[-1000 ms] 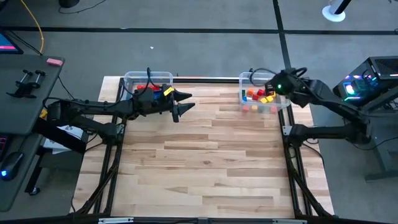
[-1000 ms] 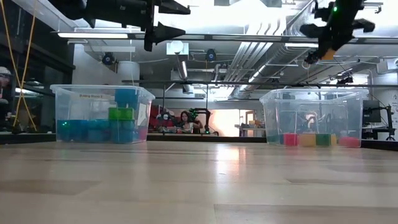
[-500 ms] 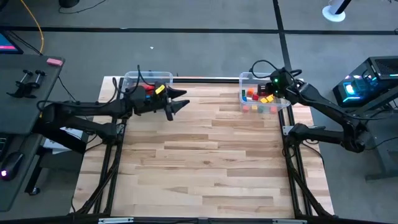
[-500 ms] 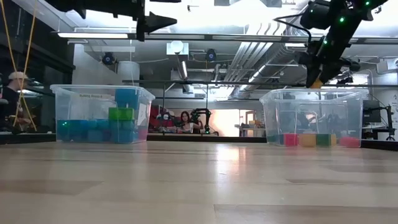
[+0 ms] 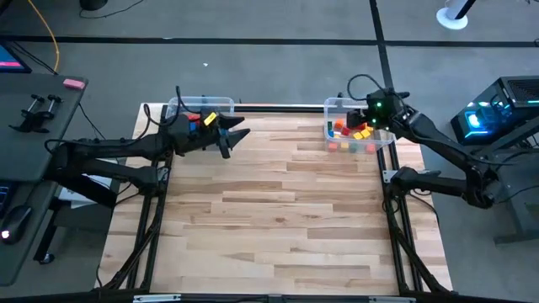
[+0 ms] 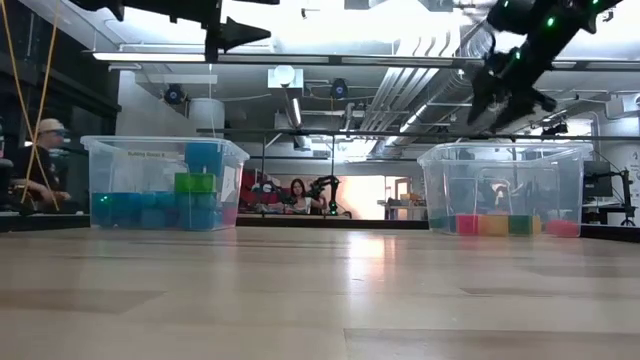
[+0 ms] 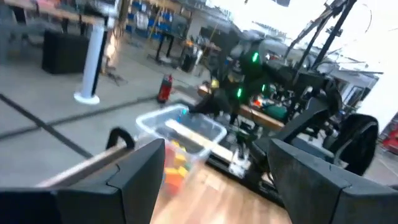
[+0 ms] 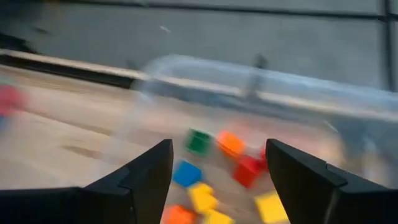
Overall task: Sort blocks by size
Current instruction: Return to home position
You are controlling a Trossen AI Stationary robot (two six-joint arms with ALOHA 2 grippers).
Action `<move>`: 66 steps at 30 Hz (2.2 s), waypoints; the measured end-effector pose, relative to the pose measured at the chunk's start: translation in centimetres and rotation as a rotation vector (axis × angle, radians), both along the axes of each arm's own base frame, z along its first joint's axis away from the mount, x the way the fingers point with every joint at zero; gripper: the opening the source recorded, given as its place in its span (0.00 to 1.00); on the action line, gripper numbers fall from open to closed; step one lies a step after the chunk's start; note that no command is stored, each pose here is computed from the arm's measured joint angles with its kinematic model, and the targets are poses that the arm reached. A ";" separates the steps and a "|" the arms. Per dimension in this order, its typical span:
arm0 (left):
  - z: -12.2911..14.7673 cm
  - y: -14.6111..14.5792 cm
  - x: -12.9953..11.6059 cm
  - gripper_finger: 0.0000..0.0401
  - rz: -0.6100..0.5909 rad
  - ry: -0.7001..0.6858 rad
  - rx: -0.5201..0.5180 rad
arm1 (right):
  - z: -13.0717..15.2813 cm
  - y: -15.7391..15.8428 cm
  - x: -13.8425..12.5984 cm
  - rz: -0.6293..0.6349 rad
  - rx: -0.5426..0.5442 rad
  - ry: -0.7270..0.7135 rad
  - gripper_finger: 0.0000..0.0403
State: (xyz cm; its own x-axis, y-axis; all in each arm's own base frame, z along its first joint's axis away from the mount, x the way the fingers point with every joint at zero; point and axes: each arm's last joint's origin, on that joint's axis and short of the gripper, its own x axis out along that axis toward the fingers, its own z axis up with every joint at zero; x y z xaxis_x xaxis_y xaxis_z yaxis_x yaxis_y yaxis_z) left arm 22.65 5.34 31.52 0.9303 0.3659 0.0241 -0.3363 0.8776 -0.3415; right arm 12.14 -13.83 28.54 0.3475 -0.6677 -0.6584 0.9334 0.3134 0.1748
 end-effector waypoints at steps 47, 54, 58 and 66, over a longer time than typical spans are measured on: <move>-12.8 -2.8 -9.2 0.00 -0.102 -0.261 -0.114 | 7.0 13.0 1.6 0.768 0.059 -0.500 0.00; -12.9 -2.8 -9.2 0.00 -0.101 -0.245 -0.120 | 3.1 15.5 -0.3 0.887 -0.030 -0.664 0.00; -13.0 -2.8 -9.1 0.00 -0.101 -0.236 -0.121 | -1.4 16.3 0.2 0.952 -0.205 -0.881 0.00; -13.0 -2.8 -9.2 0.00 -0.101 -0.232 -0.123 | -7.6 16.3 -0.6 1.091 -0.456 -0.971 0.00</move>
State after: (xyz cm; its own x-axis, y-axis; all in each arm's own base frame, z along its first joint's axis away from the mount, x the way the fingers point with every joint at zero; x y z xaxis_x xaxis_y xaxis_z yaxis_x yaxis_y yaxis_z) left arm 13.43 2.49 18.50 0.9371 0.2849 0.2017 -0.1498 0.8501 -0.5048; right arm 11.54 2.49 20.99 0.9500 0.1150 0.2904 -0.1953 0.9443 0.2649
